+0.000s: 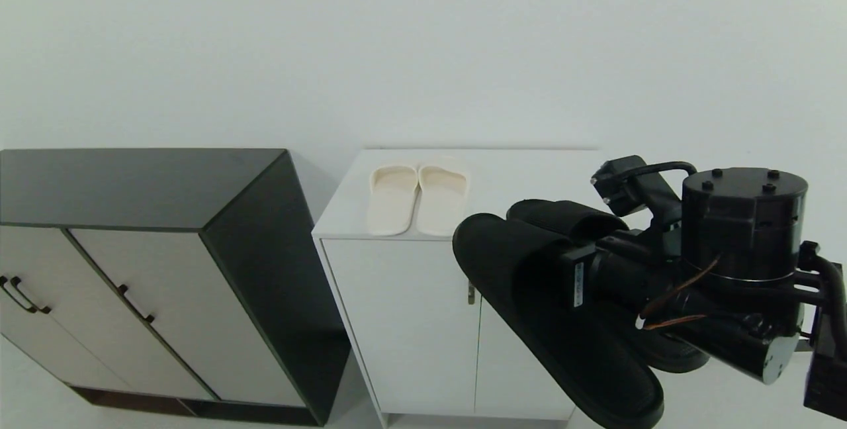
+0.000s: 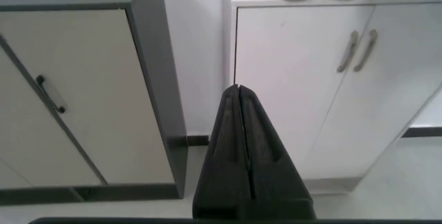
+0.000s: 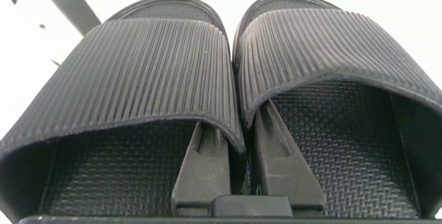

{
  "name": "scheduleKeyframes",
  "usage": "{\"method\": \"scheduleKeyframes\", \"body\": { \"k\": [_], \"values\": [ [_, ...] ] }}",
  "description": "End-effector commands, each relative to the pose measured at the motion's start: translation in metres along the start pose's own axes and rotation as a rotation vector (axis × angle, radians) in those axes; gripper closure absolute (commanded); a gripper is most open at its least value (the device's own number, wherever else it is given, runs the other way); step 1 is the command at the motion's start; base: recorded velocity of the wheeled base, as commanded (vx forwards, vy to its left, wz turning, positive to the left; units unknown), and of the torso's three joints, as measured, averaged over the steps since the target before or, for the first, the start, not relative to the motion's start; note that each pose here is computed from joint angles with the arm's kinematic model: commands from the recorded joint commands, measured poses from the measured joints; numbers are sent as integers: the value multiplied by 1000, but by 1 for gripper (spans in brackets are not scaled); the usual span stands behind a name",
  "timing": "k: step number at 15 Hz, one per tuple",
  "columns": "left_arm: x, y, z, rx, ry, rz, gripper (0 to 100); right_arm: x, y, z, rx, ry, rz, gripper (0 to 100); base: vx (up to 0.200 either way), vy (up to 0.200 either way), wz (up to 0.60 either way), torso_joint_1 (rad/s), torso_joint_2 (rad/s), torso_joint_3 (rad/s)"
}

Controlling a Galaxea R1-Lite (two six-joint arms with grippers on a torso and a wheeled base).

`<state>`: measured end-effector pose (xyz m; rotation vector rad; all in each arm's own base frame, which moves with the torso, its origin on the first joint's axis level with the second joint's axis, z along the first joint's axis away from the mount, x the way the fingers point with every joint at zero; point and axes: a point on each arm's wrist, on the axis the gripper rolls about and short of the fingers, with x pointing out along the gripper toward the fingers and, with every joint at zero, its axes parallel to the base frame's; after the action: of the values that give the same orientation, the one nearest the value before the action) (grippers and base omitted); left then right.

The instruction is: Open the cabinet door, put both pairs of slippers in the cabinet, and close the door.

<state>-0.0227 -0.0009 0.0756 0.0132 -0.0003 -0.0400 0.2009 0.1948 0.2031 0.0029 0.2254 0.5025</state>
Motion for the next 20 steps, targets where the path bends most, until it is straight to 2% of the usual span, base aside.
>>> {"method": "scheduleKeyframes", "body": {
  "k": [1,12,20],
  "values": [
    [0,0,0,1,-2,0,100,-4,-1,-2,-3,2,18,100,0,0,0,0,0,0],
    [0,0,0,-1,-2,0,100,-7,-2,-9,-37,26,43,100,0,0,0,-5,10,7],
    [0,0,0,1,-2,0,100,-14,-3,-10,-36,28,89,100,0,0,0,-212,500,279]
  ]
}}
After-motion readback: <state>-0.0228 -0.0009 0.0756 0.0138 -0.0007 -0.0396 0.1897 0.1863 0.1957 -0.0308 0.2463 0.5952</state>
